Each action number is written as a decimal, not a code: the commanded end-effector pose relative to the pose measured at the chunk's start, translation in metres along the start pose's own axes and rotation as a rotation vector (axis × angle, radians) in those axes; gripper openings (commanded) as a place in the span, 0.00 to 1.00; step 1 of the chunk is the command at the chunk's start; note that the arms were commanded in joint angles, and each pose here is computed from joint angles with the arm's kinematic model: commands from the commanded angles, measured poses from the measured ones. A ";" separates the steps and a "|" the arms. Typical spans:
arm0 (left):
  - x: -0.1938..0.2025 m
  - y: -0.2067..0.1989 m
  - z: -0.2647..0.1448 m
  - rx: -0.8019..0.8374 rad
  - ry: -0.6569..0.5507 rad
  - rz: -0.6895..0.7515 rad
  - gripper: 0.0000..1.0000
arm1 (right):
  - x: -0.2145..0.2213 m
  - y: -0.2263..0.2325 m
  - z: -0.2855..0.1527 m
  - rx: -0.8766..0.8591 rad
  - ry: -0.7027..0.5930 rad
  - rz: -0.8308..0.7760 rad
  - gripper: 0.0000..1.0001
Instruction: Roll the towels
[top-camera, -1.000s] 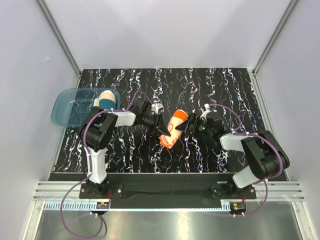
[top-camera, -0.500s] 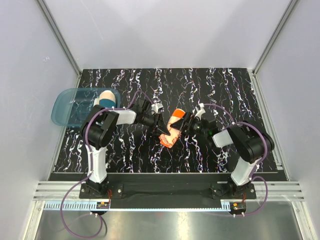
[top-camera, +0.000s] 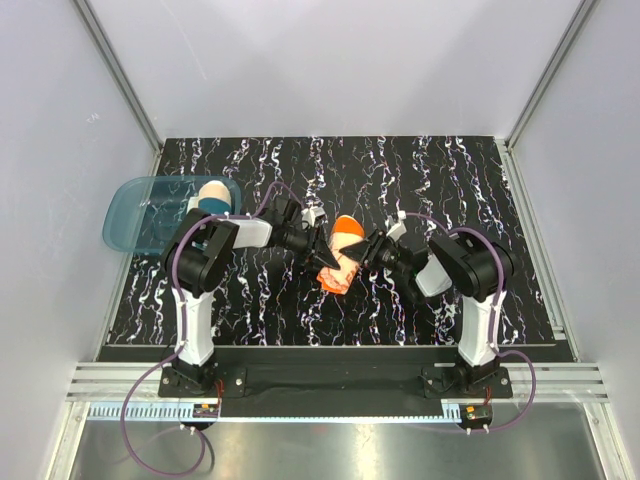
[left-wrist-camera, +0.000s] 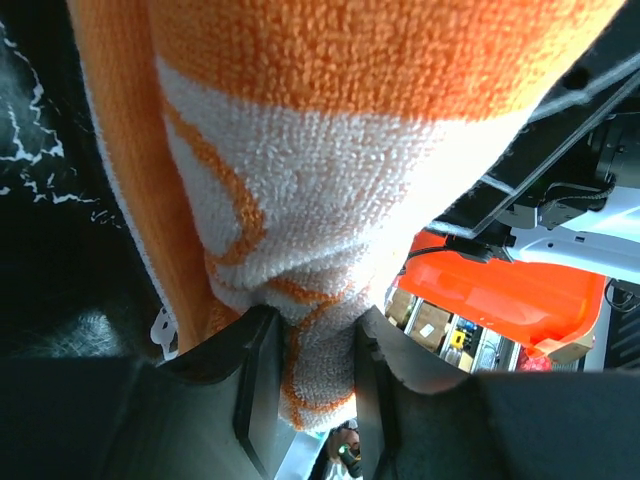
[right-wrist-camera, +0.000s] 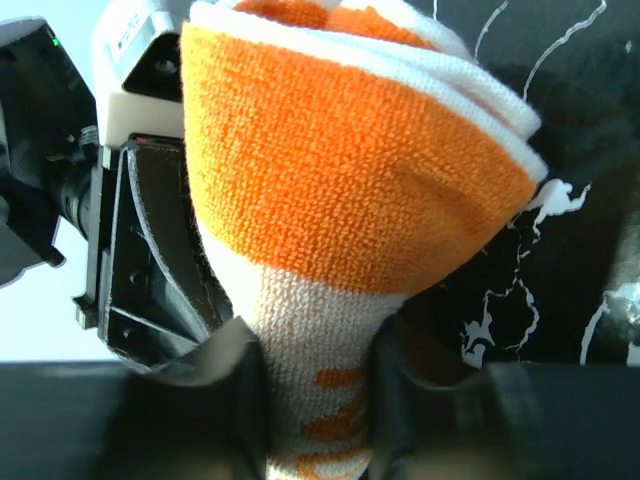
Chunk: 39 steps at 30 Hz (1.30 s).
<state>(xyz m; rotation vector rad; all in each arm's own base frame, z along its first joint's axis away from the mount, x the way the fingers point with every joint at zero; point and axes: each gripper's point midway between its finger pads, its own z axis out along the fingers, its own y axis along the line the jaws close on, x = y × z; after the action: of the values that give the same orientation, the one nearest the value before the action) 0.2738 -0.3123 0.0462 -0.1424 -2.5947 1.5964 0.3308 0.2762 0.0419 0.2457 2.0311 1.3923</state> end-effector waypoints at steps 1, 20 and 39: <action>0.010 0.083 0.010 -0.276 -0.040 -0.071 0.34 | 0.024 0.007 -0.002 -0.026 0.072 0.009 0.22; 0.003 -0.034 -0.057 -0.197 -0.307 0.241 0.88 | -0.014 0.086 -0.052 0.064 0.056 -0.154 0.17; 0.004 -0.149 -0.080 0.102 -0.480 0.467 0.99 | -0.038 0.152 -0.088 0.064 -0.022 -0.233 0.15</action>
<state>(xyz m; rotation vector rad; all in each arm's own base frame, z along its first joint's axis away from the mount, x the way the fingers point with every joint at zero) 0.2694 -0.3017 0.1582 -0.2927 -2.9714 1.9044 0.2778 0.2499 0.1935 0.0921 2.0551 1.1883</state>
